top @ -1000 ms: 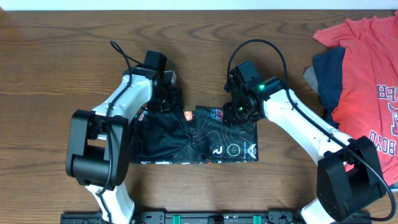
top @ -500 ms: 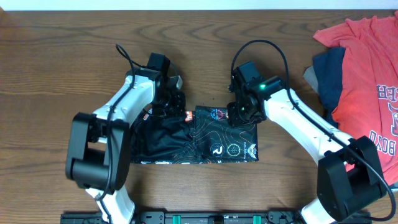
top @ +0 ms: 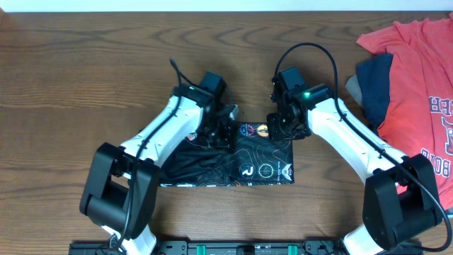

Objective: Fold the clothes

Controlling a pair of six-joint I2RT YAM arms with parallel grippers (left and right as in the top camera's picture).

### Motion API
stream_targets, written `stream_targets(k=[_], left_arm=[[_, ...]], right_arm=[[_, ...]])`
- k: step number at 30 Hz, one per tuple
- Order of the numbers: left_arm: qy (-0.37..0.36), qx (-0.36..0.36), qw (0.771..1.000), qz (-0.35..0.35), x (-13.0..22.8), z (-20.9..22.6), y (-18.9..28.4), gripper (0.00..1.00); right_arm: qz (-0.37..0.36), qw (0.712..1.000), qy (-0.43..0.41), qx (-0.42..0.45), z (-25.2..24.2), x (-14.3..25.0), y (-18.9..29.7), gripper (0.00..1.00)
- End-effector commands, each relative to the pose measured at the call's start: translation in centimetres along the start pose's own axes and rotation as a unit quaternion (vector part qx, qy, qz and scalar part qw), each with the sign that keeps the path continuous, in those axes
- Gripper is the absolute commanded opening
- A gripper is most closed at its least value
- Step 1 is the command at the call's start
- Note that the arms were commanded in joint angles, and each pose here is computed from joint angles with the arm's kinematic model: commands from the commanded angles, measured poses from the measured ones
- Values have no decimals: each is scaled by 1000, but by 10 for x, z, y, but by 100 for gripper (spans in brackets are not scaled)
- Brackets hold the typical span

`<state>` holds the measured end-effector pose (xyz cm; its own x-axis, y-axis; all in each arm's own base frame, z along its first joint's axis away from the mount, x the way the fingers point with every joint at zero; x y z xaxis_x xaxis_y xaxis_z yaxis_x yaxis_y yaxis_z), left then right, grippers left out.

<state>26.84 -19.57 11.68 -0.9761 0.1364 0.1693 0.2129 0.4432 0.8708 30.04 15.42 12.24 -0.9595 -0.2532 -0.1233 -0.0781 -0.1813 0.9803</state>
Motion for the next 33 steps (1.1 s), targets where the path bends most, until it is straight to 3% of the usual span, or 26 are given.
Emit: stream_targets(k=[1,2,6,11,14,19,24,33], left_arm=[[-18,-25,999,-15,-2,-1,1,49],[-18,-33,999,-18,-3,1,2,60],[5,-51,998,-40,-11,17,17,66],[71,-91,986,-120,-23,61,74,72],[131,-123,970,-165,-20,100,110,88],[231,-126,952,-155,-3,156,129,100],[286,-122,943,-115,11,189,110,98],[288,-125,948,-44,18,212,59,98]], right_arm=[[-4,1000,-10,6,-3,-2,3,42],[-3,1000,-10,6,-3,-1,3,42],[4,1000,-11,8,-4,1,3,41],[8,1000,-11,9,-4,3,3,42],[8,1000,-12,9,-4,3,3,42],[8,1000,-12,8,-4,3,3,43],[10,1000,-12,9,-4,3,3,43],[16,1000,-13,10,-4,6,3,43]])
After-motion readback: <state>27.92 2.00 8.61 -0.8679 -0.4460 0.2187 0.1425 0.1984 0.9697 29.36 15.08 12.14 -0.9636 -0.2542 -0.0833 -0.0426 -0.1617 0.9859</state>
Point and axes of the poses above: each gripper's point midway between its finger pads, its own y axis back along the fingers, its own z axis along the line the jaws close on, x = y × z, the point moved 6 cm from there along y, back along the fingers, and after that the axes turned 9 degrees about y, right-handed, at the moved point
